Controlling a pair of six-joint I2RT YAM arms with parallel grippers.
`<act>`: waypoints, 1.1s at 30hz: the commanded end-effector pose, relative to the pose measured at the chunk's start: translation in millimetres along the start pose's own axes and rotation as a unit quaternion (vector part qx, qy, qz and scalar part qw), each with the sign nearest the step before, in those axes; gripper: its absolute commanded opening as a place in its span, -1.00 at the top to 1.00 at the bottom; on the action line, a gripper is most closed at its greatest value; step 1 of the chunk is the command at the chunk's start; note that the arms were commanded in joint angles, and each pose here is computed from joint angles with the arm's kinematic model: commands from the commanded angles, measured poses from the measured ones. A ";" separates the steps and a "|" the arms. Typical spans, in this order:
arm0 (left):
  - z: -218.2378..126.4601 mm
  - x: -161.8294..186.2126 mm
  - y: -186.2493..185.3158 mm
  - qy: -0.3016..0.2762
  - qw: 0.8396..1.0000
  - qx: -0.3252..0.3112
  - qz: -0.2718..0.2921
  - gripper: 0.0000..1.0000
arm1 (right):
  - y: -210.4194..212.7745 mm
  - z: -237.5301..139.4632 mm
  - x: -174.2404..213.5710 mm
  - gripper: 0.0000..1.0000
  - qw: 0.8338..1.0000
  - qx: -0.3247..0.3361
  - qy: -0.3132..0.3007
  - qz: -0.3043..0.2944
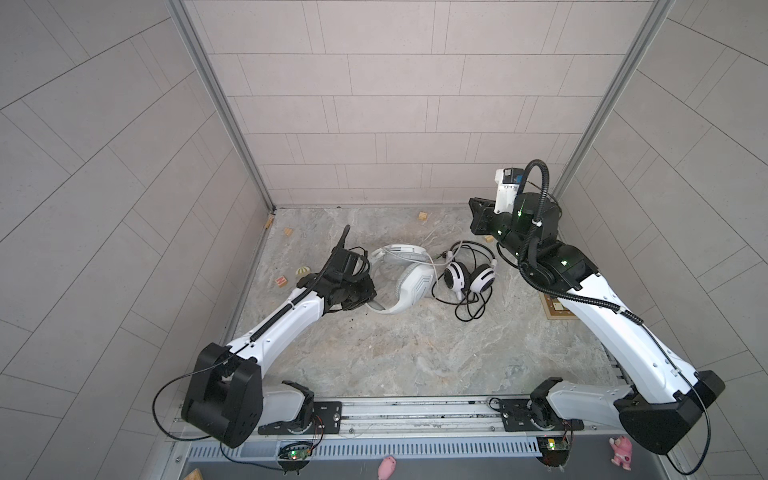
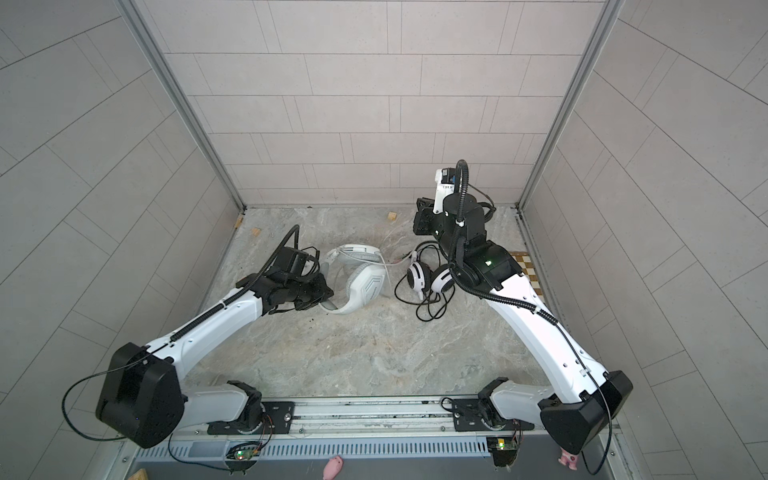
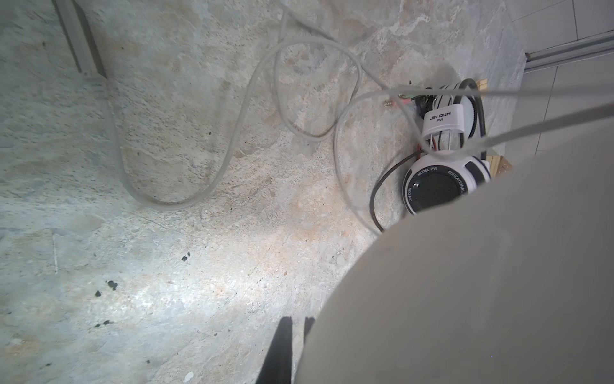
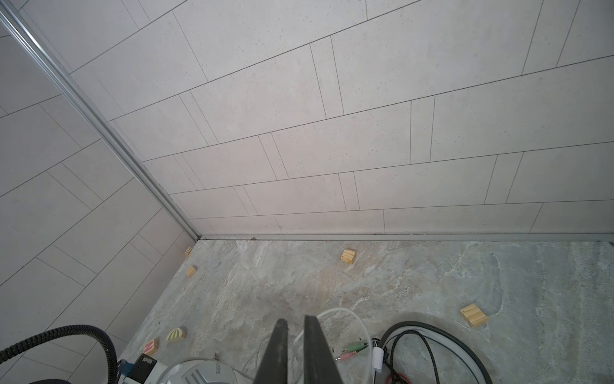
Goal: Wrap the headphones
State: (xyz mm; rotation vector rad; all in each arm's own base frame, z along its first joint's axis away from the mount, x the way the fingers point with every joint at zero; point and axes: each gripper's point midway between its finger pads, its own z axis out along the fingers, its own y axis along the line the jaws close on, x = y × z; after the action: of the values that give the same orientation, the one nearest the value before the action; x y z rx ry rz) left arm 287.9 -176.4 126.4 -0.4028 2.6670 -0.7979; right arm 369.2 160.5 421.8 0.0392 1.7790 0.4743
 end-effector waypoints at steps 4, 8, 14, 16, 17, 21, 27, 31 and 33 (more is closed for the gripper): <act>-23.2 -17.9 -24.4 -0.033 0.999 0.025 0.031 0.97 | 11.9 -15.6 0.2 0.75 0.999 -0.042 -0.006 0.016; -35.0 -27.7 -32.8 -0.049 0.998 0.022 0.044 0.97 | 9.2 -0.8 45.3 0.62 0.996 -0.061 0.065 -0.027; -39.5 -33.1 -30.8 -0.058 0.997 0.011 0.059 0.97 | 4.4 -8.2 113.2 0.11 0.974 -0.114 0.156 -0.116; -40.7 -34.1 -32.3 -0.060 0.996 0.012 0.059 0.97 | 2.1 -17.8 127.1 -0.08 0.966 -0.129 0.175 -0.138; -40.9 -34.7 -32.1 -0.060 0.996 0.011 0.059 0.97 | 4.3 -23.8 135.1 -0.16 0.961 -0.146 0.184 -0.147; -43.4 -38.8 -33.4 -0.066 0.996 0.010 0.061 0.97 | 5.1 -38.4 158.0 -0.21 0.955 -0.178 0.190 -0.142; -45.5 -43.5 -30.7 -0.072 0.995 0.007 0.061 0.97 | 10.5 -52.0 175.2 -0.34 0.949 -0.221 0.181 -0.132; -48.3 -43.5 -33.1 -0.073 0.995 0.011 0.065 0.97 | 7.3 -38.3 189.8 -0.36 0.943 -0.218 0.206 -0.145; -49.0 -43.7 -32.1 -0.073 0.995 0.008 0.066 0.97 | 12.1 -34.9 191.3 -0.36 0.940 -0.230 0.209 -0.145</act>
State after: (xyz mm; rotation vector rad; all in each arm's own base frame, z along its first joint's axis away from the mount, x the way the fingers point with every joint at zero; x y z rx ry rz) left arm 302.3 -158.2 156.6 -0.3102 2.6288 -0.6562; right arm 280.3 204.7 247.7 -0.6260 2.0514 0.6835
